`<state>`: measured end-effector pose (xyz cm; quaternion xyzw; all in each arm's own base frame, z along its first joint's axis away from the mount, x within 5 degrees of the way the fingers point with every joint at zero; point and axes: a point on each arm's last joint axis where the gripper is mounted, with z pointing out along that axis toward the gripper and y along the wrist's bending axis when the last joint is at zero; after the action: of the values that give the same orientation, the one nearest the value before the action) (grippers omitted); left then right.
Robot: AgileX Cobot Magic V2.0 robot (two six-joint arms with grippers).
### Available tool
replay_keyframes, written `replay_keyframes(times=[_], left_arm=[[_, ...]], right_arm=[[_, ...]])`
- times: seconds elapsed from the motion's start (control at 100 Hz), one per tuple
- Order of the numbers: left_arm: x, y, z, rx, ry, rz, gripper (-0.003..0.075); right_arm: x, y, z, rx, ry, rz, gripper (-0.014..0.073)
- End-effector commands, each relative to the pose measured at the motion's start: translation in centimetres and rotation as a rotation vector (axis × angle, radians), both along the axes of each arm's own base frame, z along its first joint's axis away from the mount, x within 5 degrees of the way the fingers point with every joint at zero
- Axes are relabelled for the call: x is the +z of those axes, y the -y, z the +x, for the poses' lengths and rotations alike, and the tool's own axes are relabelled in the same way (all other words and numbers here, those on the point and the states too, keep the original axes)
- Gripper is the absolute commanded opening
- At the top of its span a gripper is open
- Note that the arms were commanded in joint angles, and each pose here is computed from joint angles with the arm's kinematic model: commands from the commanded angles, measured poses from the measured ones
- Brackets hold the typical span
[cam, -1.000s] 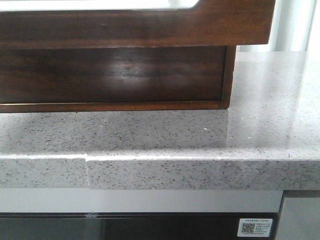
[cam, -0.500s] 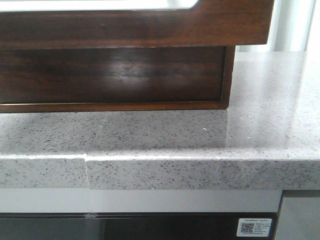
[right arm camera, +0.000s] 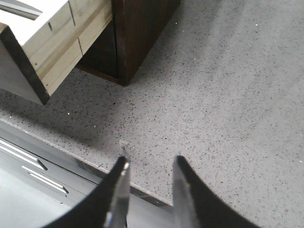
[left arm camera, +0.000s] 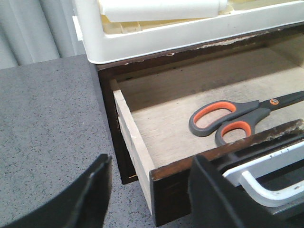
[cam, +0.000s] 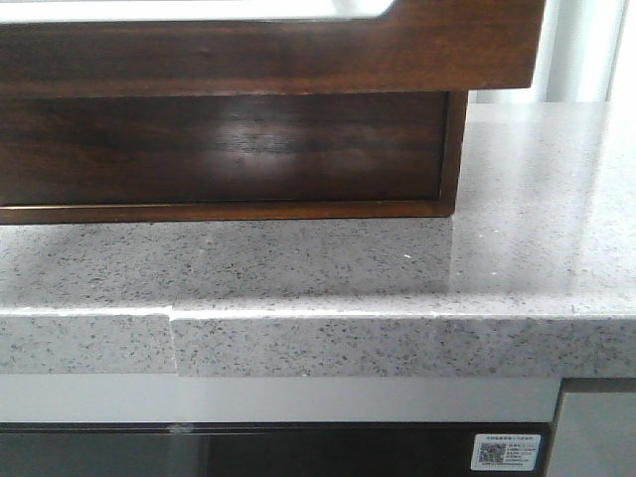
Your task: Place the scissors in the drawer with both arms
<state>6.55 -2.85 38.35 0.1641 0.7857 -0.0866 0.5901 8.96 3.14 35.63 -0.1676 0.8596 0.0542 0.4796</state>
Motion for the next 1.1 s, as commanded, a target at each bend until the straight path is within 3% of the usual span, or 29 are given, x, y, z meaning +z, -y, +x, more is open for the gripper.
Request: replay_keyframes(times=[0.0, 0.09, 0.17, 0.66, 0.77, 0.93, 1.09], left_arm=[[1.6, 0.0, 0.2, 0.018, 0.085, -0.051, 0.0204], [1.6, 0.0, 0.2, 0.018, 0.085, -0.051, 0.0073], [1.6, 0.0, 0.2, 0.018, 0.085, -0.051, -0.0022], [1.6, 0.0, 0.2, 0.018, 0.085, -0.051, -0.002], [1.3, -0.4, -1.3, 0.035, 0.152, -0.041, -0.002], [-2.2, -1.0, -2.8, 0.091, 0.229, -0.041, -0.002], [-8.1, -1.6, -1.8, 0.179, 0.265, -0.104, -0.002]], right_arm=[[1.3, 0.0, 0.2, 0.003, 0.095, 0.029, 0.0029], [1.4, -0.1, 0.3, 0.004, 0.102, 0.031, -0.0059], [1.5, -0.1, 0.3, 0.007, 0.115, 0.037, -0.0069], [1.5, -0.2, 0.3, 0.008, 0.104, 0.044, -0.0069], [1.5, -0.2, 0.3, 0.008, 0.104, 0.044, -0.0069], [1.5, -0.2, 0.3, 0.008, 0.104, 0.044, -0.0069], [1.5, -0.2, 0.3, 0.008, 0.104, 0.044, -0.0069]])
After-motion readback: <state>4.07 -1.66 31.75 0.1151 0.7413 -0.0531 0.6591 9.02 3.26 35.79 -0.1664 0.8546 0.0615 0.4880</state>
